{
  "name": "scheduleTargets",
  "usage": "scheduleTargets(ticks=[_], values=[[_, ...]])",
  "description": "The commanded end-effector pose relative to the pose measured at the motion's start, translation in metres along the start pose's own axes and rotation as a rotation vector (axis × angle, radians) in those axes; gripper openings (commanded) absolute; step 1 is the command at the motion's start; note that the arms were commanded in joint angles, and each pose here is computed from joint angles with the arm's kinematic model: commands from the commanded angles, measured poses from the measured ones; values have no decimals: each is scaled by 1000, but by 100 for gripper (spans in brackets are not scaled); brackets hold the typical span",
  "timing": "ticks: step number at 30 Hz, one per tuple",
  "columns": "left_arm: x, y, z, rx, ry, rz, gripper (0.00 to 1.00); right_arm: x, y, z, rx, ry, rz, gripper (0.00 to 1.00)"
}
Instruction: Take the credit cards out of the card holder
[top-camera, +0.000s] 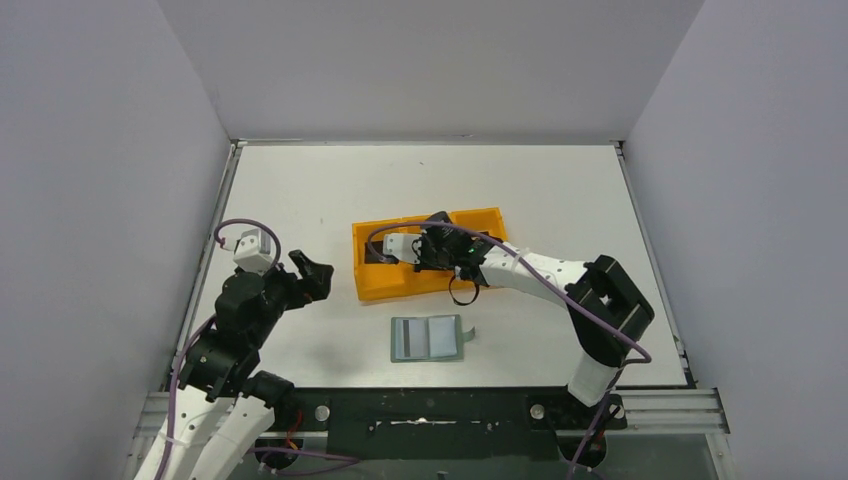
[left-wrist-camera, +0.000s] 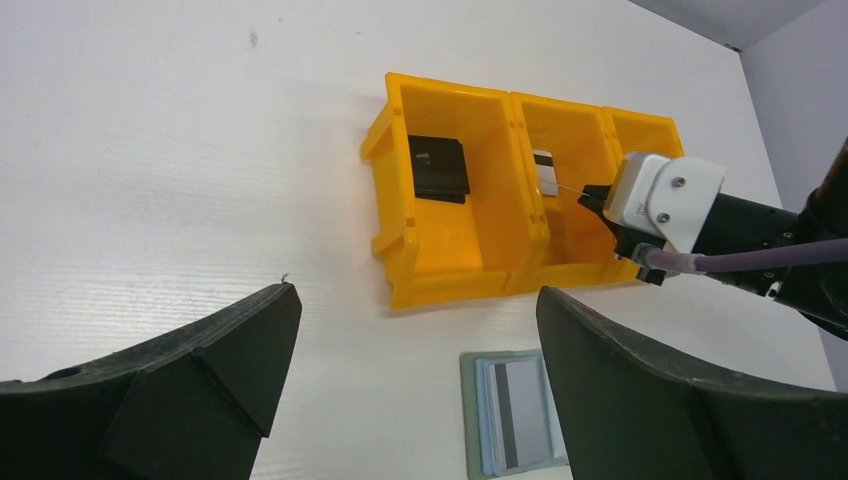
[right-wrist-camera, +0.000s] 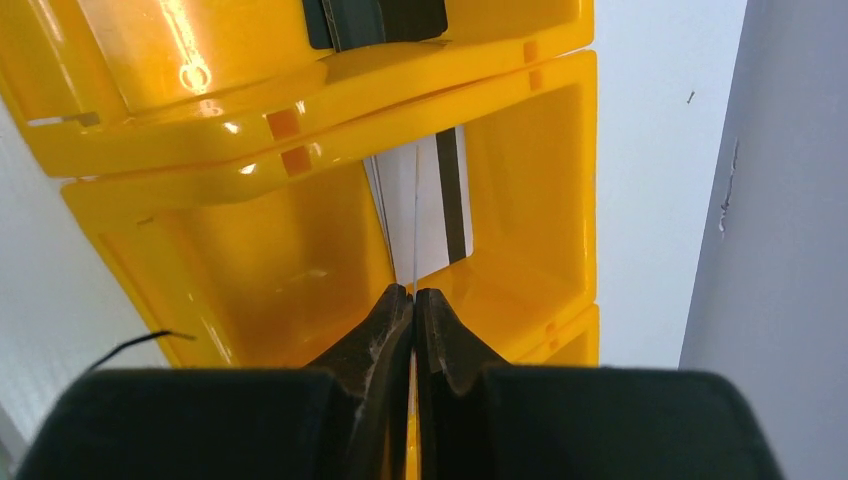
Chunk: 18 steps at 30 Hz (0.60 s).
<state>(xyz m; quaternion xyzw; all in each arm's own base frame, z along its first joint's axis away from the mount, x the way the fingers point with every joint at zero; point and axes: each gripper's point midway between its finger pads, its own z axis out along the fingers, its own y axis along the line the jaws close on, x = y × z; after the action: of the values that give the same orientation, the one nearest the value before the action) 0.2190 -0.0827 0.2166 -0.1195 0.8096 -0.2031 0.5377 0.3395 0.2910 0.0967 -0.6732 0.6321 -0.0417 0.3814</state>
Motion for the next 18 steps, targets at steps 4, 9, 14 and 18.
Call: scheduleTargets(ticks=[4,9,14,18], values=[[-7,-1,-1,16,-41,3,90,-13,-45,12,124,-23,-42,0],[-7,-1,0,16,-40,4,90,-12,-58,26,163,-29,-36,4],[-7,-1,0,13,-41,4,90,-7,-60,43,163,-20,-30,5],[-6,-1,0,13,-38,5,90,0,-55,50,149,-11,-45,6]])
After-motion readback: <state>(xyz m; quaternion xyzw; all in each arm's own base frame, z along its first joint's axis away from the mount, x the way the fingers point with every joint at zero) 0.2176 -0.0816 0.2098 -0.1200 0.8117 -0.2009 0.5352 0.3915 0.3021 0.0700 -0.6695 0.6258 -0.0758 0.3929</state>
